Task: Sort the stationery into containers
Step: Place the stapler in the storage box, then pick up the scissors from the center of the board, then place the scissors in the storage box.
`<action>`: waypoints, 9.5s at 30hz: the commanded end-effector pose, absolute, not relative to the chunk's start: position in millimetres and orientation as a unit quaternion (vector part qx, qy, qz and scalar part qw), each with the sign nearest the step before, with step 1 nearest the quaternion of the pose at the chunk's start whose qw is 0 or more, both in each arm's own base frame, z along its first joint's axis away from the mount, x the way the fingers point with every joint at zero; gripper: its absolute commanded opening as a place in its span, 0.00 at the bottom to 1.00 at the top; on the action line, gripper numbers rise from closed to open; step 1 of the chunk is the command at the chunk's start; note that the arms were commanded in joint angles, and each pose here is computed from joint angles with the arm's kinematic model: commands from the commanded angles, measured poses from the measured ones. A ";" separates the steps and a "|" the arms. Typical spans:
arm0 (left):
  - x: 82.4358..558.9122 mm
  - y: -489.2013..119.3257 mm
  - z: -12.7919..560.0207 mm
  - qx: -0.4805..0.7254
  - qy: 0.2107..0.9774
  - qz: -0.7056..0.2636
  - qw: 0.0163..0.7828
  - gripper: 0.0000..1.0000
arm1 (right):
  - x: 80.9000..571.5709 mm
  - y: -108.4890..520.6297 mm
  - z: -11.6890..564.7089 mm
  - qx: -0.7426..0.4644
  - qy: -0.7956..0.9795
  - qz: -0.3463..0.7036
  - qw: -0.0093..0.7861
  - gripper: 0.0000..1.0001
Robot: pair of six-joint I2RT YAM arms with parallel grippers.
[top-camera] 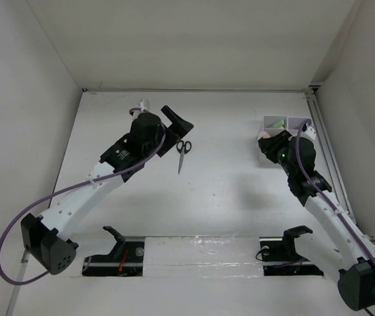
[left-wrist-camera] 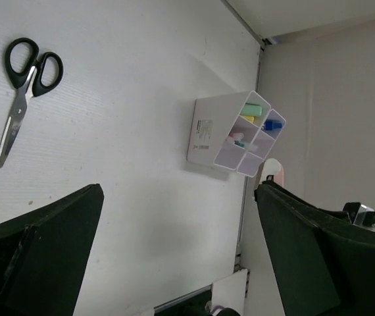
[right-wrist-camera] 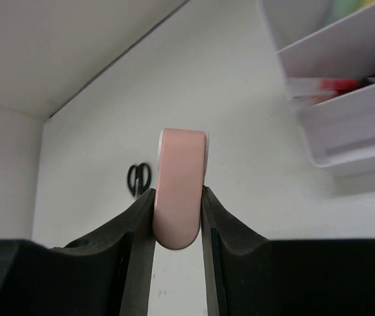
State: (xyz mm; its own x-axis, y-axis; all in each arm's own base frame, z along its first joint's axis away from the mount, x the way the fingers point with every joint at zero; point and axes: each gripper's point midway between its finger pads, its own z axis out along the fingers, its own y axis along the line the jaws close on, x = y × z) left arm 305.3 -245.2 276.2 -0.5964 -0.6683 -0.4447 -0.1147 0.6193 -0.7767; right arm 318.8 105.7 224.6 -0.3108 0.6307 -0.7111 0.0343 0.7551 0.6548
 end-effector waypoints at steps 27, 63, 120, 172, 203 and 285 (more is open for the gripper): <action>294.6 -209.9 236.4 -0.201 0.870 -0.234 0.385 1.00 | 355.4 20.0 177.5 0.502 0.705 0.166 0.472 0.00; 296.3 -212.1 232.1 -0.186 0.876 -0.226 0.383 1.00 | 380.1 9.2 138.6 0.526 0.699 0.187 0.446 0.10; 403.2 -180.4 145.4 -0.103 0.907 -0.108 0.394 1.00 | 275.0 173.9 290.8 0.117 0.718 0.375 0.575 0.93; 409.1 -208.3 59.3 -0.048 0.950 -0.109 0.290 0.00 | 215.0 202.8 273.9 -0.045 0.730 0.444 0.517 0.92; 297.6 -303.6 243.0 0.177 0.821 -0.367 0.400 0.00 | 267.9 268.7 252.6 -0.148 0.696 0.515 0.478 0.80; 239.6 -168.4 223.8 0.006 0.878 -0.196 0.437 1.00 | 352.6 -167.1 235.4 0.561 0.557 -0.349 0.503 0.00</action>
State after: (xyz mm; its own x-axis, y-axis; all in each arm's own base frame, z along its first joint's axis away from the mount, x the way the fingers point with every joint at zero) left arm 237.4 -164.5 217.9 -0.6388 -0.1587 -0.7528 0.1544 0.9321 -0.3275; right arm 355.8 -157.0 221.9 0.0931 0.3050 -0.9478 0.9768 0.1566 0.1463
